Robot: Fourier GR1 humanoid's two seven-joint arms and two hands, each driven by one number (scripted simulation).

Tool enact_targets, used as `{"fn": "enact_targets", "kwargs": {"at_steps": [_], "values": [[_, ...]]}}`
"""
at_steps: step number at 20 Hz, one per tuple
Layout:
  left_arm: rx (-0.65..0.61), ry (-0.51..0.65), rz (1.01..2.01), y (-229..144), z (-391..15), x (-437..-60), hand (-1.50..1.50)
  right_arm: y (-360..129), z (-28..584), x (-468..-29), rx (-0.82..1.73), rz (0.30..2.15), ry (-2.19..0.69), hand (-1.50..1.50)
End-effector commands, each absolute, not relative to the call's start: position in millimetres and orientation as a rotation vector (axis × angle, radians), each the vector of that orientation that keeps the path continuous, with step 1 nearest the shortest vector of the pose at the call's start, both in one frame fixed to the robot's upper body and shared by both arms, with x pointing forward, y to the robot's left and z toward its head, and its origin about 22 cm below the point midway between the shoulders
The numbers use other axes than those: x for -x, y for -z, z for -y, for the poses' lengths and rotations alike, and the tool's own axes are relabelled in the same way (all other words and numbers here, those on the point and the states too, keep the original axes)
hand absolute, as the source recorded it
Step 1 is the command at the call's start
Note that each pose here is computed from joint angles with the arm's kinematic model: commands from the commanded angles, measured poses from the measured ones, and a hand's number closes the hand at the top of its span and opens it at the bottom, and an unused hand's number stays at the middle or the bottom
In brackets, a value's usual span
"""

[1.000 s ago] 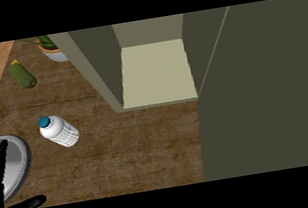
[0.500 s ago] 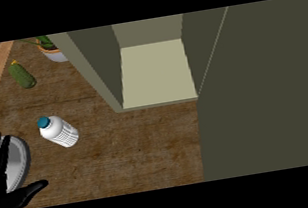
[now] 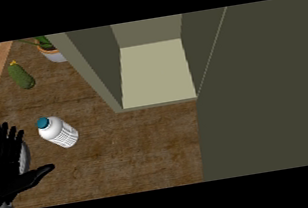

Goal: Pick up the bottled water, place it into the cabinet and close the cabinet

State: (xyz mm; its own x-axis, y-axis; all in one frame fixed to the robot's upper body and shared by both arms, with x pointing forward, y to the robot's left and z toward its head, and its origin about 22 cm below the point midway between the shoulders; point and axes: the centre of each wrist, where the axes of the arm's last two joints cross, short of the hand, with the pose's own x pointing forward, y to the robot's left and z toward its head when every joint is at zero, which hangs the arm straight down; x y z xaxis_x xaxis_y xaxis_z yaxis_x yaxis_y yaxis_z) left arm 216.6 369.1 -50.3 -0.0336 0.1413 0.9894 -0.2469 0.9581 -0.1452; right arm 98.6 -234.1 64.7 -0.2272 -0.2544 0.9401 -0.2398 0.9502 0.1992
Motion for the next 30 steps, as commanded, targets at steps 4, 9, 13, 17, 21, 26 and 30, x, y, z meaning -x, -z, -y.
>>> {"fn": "enact_targets", "kwargs": {"at_steps": [4,9,13,17,21,26,30], "values": [[-0.069,-0.391,1.515,87.1,-380.3,-227.4,-1.50,-67.6,224.2,-98.1,-0.382,1.817,0.033,-1.50],[-0.010,-0.412,1.471,101.9,-384.9,-239.9,-1.50,-68.2,233.3,-84.5,-0.364,1.801,0.031,-1.50],[0.025,-0.450,1.454,118.6,-386.9,-237.2,-1.50,-59.0,242.5,-91.5,-0.375,1.808,0.018,-1.50],[0.029,-0.408,1.490,123.1,-375.3,-249.4,-1.50,-65.3,241.1,-100.0,-0.373,1.818,0.021,-1.50],[0.033,-0.427,1.480,125.4,-381.8,-248.4,-1.50,-49.3,243.3,-89.0,-0.383,1.806,0.010,-1.50],[0.066,-0.432,1.477,142.6,-361.4,-240.9,-1.50,-76.3,233.3,-100.5,-0.386,1.823,-0.003,-1.50],[0.119,-0.469,1.475,139.4,-355.9,-250.5,-1.50,-52.6,229.4,-101.3,-0.397,1.814,-0.010,-1.50]]}}
